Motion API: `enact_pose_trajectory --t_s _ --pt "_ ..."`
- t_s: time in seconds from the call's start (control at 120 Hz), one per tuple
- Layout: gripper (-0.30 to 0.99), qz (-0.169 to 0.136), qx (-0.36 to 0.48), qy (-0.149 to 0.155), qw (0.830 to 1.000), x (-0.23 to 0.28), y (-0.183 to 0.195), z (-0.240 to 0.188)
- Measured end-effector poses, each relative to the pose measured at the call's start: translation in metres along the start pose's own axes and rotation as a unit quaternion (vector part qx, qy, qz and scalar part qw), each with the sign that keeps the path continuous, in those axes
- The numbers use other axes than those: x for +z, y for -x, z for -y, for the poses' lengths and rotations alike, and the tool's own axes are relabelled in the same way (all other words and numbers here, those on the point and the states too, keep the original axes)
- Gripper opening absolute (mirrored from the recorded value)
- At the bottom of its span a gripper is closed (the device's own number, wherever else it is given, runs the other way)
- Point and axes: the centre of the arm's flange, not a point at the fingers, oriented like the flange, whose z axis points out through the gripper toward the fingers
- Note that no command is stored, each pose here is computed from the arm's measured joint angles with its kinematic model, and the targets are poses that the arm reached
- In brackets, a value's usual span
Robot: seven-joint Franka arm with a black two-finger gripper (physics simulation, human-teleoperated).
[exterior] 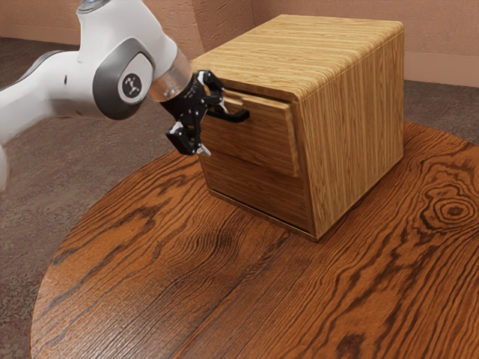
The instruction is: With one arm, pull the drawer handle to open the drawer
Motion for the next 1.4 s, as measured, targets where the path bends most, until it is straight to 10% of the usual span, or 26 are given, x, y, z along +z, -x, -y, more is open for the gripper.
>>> enact_pose_trajectory --t_s 1.05,1.242,1.4 --pt "0.68 0.023 -0.055 0.061 0.996 -0.094 -0.082 0.157" --pt "0.69 -0.025 0.020 0.101 0.994 -0.158 0.009 0.164" --pt "0.69 -0.003 0.072 0.019 0.997 -0.208 0.086 0.119"
